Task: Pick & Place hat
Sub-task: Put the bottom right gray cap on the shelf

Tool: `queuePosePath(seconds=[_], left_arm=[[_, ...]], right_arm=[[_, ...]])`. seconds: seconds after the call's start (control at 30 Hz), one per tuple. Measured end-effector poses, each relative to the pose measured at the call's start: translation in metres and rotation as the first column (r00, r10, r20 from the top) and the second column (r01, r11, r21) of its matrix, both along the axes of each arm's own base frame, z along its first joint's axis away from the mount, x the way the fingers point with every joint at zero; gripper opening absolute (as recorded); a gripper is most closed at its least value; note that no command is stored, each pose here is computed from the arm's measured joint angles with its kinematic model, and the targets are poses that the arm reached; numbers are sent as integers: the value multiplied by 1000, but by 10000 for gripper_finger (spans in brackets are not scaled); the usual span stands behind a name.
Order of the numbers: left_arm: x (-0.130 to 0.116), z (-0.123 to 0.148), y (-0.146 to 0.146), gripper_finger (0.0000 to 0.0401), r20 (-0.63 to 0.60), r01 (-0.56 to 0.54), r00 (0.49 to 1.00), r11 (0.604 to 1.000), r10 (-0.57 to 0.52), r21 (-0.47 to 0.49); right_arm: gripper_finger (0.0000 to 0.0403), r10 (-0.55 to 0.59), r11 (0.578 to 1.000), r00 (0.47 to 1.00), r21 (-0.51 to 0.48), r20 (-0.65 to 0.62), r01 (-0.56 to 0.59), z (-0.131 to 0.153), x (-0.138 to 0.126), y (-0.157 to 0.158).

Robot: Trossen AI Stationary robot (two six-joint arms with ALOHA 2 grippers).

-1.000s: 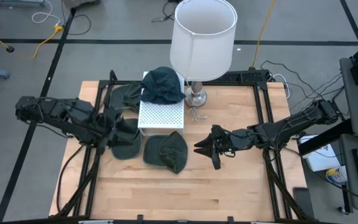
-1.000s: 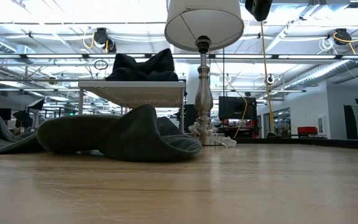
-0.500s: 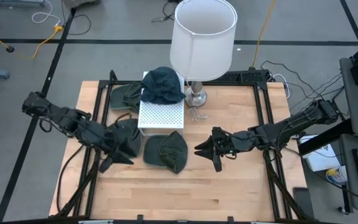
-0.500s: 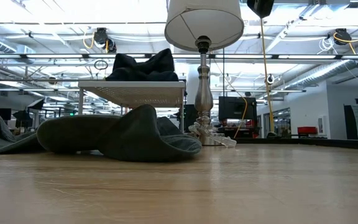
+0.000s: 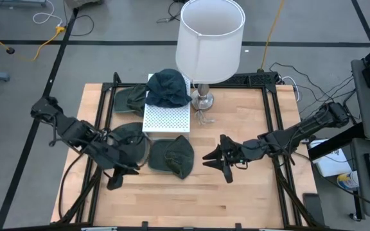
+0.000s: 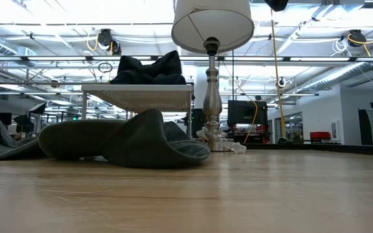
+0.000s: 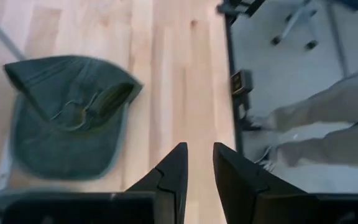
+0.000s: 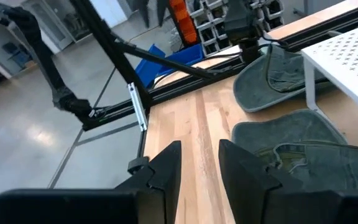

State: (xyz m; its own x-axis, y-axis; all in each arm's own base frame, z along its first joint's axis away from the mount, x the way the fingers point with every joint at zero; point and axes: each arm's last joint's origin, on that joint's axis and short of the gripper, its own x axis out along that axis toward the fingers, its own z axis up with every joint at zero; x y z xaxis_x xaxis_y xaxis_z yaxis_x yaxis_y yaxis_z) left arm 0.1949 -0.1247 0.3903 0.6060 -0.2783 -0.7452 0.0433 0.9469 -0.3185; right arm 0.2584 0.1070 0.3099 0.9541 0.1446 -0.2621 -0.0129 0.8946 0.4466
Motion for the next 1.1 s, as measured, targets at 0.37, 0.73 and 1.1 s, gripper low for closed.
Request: queuePosePath(seconds=[0.37, 0.73, 1.1], left_arm=[[18, -7, -11, 76, -180, 69, 983, 977, -32, 204], [33, -16, -9, 77, -206, 80, 978, 969, -31, 232], [35, -16, -8, 76, -197, 33, 980, 977, 9, 209]], right_arm=[[139, 34, 999, 999, 2, 0, -34, 0, -4, 9], [207, 46, 999, 999, -29, 3, -46, 0, -4, 9], [204, 138, 990, 990, -21, -8, -138, -1, -5, 11]])
